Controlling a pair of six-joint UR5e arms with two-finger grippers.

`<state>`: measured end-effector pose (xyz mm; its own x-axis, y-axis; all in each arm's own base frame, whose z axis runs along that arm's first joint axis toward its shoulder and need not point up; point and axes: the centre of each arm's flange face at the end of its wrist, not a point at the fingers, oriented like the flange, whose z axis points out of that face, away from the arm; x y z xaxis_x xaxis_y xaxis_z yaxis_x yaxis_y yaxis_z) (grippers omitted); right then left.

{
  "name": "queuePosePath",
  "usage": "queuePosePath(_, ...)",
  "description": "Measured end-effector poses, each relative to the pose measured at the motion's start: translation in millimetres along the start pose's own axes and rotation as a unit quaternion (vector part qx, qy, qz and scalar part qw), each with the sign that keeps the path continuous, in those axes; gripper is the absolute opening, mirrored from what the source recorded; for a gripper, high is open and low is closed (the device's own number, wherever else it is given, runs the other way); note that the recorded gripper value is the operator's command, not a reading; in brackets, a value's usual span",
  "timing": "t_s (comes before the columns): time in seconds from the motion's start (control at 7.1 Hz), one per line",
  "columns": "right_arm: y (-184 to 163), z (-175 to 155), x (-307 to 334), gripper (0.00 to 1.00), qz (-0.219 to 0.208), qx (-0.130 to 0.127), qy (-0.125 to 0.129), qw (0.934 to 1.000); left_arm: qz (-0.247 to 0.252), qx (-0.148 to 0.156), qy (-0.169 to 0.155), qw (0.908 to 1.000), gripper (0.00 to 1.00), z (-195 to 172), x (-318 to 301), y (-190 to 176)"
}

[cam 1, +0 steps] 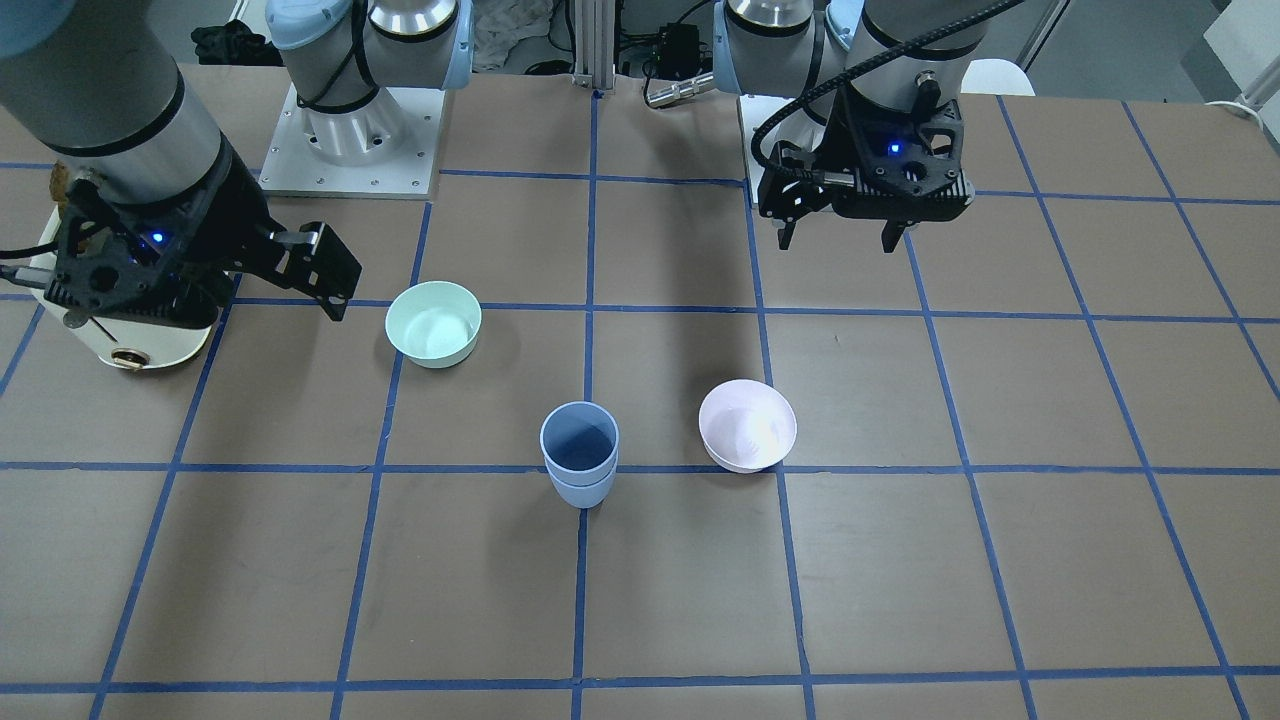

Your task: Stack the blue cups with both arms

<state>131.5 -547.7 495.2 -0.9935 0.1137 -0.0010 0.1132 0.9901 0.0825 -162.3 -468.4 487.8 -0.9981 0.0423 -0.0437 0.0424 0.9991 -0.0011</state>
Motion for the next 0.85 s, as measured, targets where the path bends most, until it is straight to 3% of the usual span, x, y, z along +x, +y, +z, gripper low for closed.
queuePosePath(0.42, 40.0, 5.8, 9.4, 1.0, -0.032, -0.001, 0.023, 0.9992, -0.001, 0.002, -0.001, 1.0, 1.0, -1.7, -1.0, 0.9)
queuePosePath(0.85, 50.0, 4.8, 10.3, 1.0, -0.033, 0.001, 0.026, 0.9991, -0.001, 0.002, 0.0, 1.0, 1.0, -1.8, -0.9, 1.0)
